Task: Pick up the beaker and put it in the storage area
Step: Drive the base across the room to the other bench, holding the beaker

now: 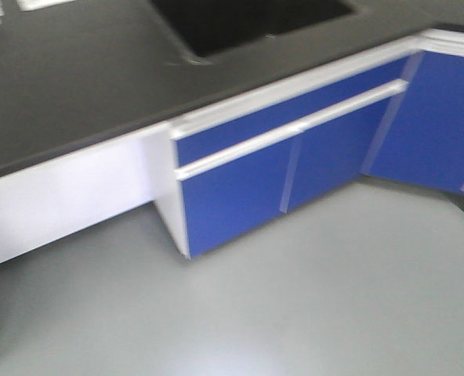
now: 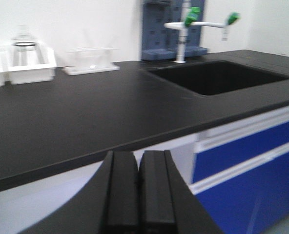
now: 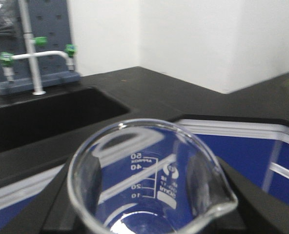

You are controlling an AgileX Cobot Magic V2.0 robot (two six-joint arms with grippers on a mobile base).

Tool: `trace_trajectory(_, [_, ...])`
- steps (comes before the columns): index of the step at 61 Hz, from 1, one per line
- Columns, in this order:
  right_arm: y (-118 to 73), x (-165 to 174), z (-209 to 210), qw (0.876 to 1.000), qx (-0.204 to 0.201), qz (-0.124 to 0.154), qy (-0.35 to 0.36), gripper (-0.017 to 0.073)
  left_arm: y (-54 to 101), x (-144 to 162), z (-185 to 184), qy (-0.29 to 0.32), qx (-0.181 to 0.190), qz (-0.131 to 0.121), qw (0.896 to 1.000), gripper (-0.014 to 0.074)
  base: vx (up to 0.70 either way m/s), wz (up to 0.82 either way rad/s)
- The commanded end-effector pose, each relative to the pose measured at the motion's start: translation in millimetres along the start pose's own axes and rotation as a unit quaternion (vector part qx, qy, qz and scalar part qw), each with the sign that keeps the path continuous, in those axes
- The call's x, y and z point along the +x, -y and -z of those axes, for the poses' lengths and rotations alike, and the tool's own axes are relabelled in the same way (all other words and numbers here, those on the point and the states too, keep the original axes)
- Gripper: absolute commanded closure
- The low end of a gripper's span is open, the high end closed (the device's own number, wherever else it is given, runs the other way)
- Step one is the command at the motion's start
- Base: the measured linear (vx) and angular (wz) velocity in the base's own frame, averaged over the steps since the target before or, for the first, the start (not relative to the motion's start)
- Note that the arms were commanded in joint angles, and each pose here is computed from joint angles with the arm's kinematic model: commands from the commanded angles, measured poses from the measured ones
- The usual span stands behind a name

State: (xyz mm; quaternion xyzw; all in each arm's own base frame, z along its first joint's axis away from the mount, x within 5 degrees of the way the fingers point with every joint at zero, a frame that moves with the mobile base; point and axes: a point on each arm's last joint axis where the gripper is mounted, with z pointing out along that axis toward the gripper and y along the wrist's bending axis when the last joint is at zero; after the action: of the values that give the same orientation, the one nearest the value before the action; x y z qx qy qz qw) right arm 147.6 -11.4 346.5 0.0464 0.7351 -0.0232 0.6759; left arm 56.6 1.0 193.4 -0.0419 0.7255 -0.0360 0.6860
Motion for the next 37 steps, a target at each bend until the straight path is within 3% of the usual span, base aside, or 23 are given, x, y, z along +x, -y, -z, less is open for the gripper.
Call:
trace_trajectory(1, [-3.3, -16.3, 2.6, 0.999, -0.017, 0.007, 0.045, 0.0563, 1.6, -0.6, 0.3, 0.036, 0.014, 0.006, 0.999, 0.0602, -0.29, -0.73])
trace_trajectory(37, [-3.3, -16.3, 2.6, 0.999, -0.017, 0.007, 0.045, 0.0563, 1.6, -0.6, 0.3, 0.036, 0.014, 0.006, 0.999, 0.0602, -0.21, -0.71])
